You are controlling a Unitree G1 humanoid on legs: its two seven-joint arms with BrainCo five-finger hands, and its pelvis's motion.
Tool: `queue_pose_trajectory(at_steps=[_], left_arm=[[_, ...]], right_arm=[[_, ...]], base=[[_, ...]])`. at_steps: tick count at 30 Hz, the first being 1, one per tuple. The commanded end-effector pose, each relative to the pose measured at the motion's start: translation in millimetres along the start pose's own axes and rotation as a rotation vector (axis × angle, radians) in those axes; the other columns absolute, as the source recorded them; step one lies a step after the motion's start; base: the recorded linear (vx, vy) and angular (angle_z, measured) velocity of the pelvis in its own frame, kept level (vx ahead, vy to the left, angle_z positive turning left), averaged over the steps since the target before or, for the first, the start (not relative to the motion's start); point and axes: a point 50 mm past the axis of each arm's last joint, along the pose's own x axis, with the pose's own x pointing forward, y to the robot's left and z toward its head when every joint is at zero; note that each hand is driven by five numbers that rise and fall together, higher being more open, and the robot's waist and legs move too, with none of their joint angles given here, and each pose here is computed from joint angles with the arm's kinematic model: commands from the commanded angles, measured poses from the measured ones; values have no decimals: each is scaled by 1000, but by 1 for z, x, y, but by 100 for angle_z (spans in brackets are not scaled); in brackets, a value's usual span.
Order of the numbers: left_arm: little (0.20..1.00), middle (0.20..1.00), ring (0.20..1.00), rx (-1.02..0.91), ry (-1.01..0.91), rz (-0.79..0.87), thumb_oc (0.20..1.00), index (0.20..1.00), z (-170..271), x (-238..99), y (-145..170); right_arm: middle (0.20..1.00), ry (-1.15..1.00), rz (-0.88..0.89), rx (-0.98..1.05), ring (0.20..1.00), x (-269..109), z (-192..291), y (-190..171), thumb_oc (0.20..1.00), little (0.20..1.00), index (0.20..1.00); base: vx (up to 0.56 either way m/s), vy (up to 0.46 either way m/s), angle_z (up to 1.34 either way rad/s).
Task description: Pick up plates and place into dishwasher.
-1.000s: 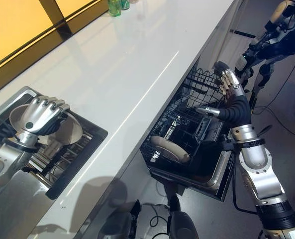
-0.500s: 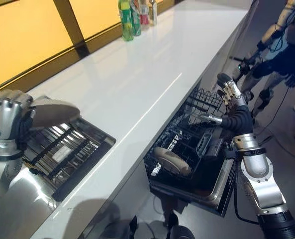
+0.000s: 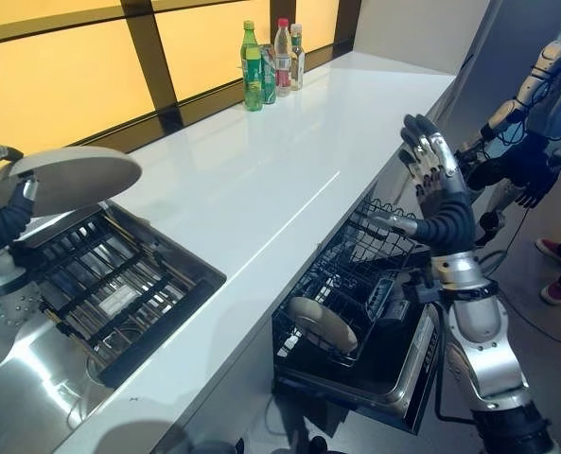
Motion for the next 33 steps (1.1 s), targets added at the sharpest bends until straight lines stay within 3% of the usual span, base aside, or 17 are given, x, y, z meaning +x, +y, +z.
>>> queue_pose_trajectory(at_steps=[1,7,16,26,33], left_arm=[[200,200,200,-243,38,45,200,200,21,22,-4],[200,200,200,-551,45,21,200,200,69,29,-12],[200,200,200,-867,-36,57,200,200,119,43,8],[200,200,200,-990,-120,99,200,200,140,52,22],[200,200,200,-1064,-148,87,200,200,148,56,21]], right_arm=[[1000,-125,77,75,1000,21,21,22,1000,1000,1000],[1000,-116,182,118,1000,44,23,58,1000,1000,1000],[1000,-99,213,112,1000,61,27,84,1000,1000,1000],[1000,77,321,107,1000,59,9,94,1000,1000,1000],[1000,108,528,290,1000,66,9,113,1000,1000,1000]], base=[[-100,-74,10],[-100,-99,20],[-79,-106,23],[-61,-60,11],[-24,-20,7]])
